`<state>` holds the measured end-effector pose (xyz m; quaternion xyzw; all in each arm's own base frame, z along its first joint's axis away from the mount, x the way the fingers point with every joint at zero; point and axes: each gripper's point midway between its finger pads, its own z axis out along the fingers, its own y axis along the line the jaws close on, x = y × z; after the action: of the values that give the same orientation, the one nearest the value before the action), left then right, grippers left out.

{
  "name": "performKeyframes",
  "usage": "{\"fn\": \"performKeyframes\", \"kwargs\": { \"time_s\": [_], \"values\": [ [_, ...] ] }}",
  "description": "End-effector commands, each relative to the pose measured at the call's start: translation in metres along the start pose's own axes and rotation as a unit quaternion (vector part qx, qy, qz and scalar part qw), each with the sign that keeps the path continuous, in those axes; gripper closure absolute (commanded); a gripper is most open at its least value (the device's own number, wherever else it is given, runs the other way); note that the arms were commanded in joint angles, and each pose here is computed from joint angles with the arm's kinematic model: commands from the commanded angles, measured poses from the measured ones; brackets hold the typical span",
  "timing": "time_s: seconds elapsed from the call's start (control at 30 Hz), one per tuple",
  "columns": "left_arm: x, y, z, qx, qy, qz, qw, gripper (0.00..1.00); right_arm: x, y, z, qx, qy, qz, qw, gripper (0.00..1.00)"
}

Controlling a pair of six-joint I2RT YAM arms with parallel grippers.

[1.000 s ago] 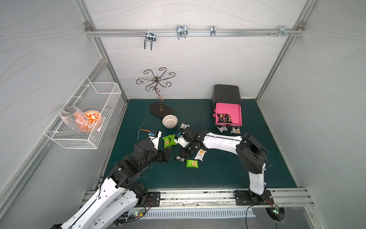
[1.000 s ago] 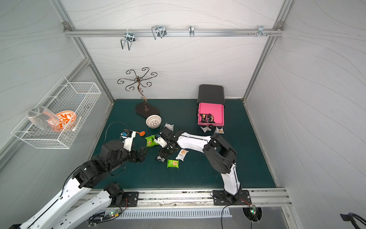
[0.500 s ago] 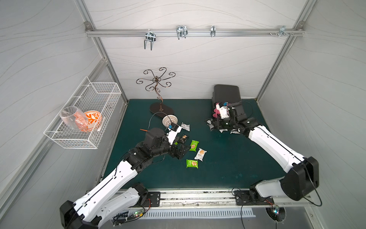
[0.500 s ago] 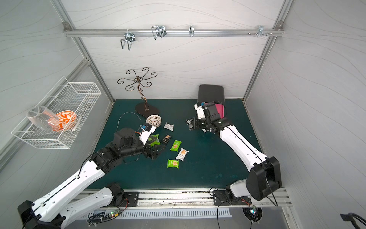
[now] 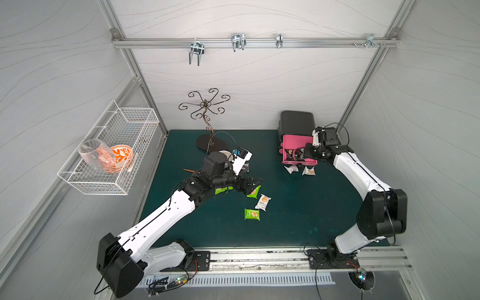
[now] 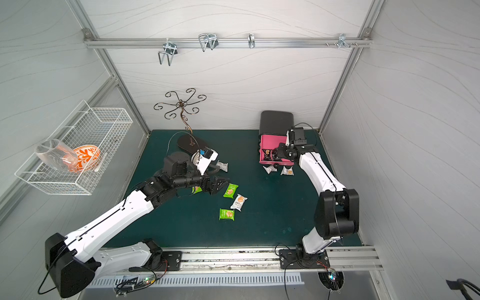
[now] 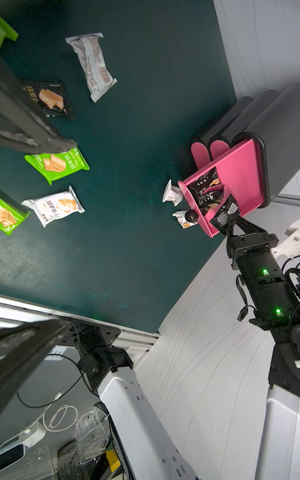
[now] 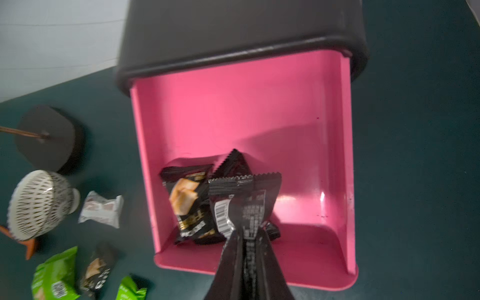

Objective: Place the cookies into the drawer by color
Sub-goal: Place the cookie in the drawer, then pick up the cookie at the center of the board.

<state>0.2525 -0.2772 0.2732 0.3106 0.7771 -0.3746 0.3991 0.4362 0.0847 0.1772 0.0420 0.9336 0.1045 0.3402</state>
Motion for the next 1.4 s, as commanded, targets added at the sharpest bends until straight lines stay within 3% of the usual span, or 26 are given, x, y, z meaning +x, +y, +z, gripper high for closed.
{"fn": "performKeyframes", "kwargs": {
  "time_s": [0.0,0.13,0.27,0.4,0.57,0.67,0.73,0.93,1.17,1.37],
  "values": [
    [-0.029,-0.004,-0.004,-0.002,-0.028,0.025,0.999,0.01,-0.009,-0.017,0.011,0.044,-0.012,-0.020,0.999,1.00],
    [-0.021,0.003,-0.001,-0.017,-0.007,0.018,1.000,0.01,-0.004,-0.028,0.023,0.059,-0.005,-0.024,0.998,0.94],
    [-0.013,0.013,-0.001,-0.043,0.007,0.008,0.999,0.01,-0.001,-0.027,0.020,0.056,-0.004,-0.024,0.998,0.71],
    [-0.004,0.030,0.001,-0.089,0.023,-0.006,0.996,0.03,-0.013,-0.023,-0.002,0.051,-0.031,-0.022,0.998,0.62],
    [0.011,0.062,0.003,-0.169,0.045,-0.040,0.984,0.11,-0.028,-0.008,-0.052,0.022,-0.064,-0.008,0.998,0.60],
    [0.022,0.089,0.005,-0.235,0.057,-0.074,0.967,0.22,-0.020,0.013,-0.091,-0.013,-0.080,0.015,0.997,0.60],
    [0.031,0.104,0.010,-0.264,0.069,-0.084,0.958,0.29,-0.005,0.030,-0.111,-0.031,-0.082,0.015,0.996,0.58],
    [0.057,0.136,0.043,-0.299,0.128,-0.075,0.943,0.32,0.055,0.082,-0.144,-0.109,-0.033,0.016,0.993,0.57],
    [0.091,0.170,0.073,-0.323,0.211,-0.070,0.920,0.36,0.111,0.155,-0.175,-0.305,0.029,-0.054,0.950,0.56],
    [0.126,0.185,0.082,-0.322,0.269,-0.083,0.904,0.39,0.135,0.167,-0.189,-0.351,0.065,-0.092,0.930,0.55]
  ]
}}
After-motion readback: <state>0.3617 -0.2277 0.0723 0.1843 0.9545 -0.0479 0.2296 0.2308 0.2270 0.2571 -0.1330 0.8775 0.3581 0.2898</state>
